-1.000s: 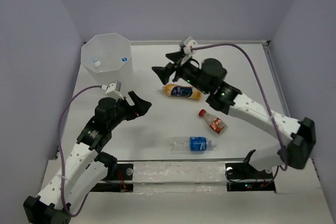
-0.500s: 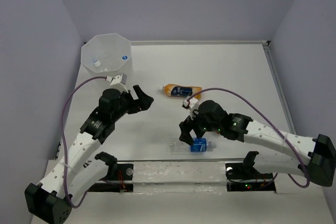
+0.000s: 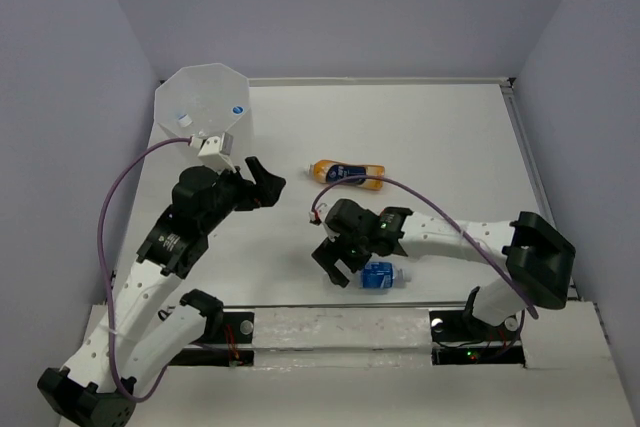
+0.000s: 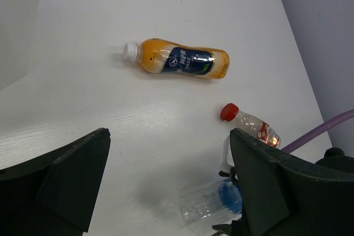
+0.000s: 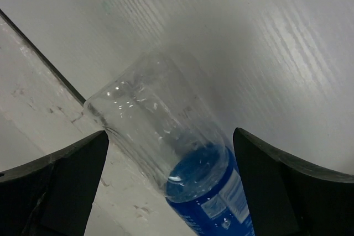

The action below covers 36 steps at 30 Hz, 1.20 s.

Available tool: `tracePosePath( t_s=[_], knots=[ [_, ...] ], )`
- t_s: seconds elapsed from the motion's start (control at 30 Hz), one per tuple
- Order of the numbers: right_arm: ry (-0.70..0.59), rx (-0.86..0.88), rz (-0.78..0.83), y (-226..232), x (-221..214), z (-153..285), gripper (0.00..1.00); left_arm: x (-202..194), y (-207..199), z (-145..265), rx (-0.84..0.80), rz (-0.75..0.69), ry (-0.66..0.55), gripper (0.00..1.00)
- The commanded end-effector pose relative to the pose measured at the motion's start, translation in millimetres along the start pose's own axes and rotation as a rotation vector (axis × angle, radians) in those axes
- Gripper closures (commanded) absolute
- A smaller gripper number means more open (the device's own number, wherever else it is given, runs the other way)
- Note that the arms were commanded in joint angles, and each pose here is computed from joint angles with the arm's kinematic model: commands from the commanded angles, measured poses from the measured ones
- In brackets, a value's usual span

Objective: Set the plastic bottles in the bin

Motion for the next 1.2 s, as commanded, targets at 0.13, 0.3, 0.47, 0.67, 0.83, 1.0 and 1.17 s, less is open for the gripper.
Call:
tracePosePath(
  t_s=[0.13,0.3,0.47,0.67,0.83,1.0,1.17],
  knots=[
    [0.033,0.001,0.065,5.6,19.5,-28.0,0.10,-20.4,9.3,-14.3,-0.034,0.057,0.058,0.01],
    [-0.093,-0.066,0.038,2.6,38.2,-14.8,0.41,-18.6,7.9,-16.9,-0.039,0.028,0.066,0.01],
    [-0.270,-0.149,-0.017,0.0,53.0,28.1,0.59,-12.8,-4.0,-26.9,-0.076,-0.012,0.082,0.01],
    [-0.524,-0.446,-0.251,-40.4,44.2,105.0,0.63,-16.9,-38.4,-59.7,-0.099,-0.126,0.082,0.01],
    [-0.665,-0.694,-0.481,-80.8,14.0,159.8,0.66,-12.1,-66.4,-80.1,-0.118,-0.259,0.060,0.01],
    [-0.796,-0.864,-0.623,-106.3,2.6,189.1,0.67,-22.2,-88.7,-101.0,-0.330,-0.571,0.161,0.01],
    [-0.804,-0.902,-0.680,-129.1,-4.7,189.7,0.68,-37.0,-81.1,-156.4,-0.220,-0.743,0.327,0.01]
  ],
)
Point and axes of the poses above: each gripper's point midway between its finger pads, its own z axis back along the fingers, its own y axis along the line the jaws close on, x = y × z, the point moved 9 cm from there along z, back along the fingers, and after that the axes turned 13 degrees about z, right-handed, at the moved point
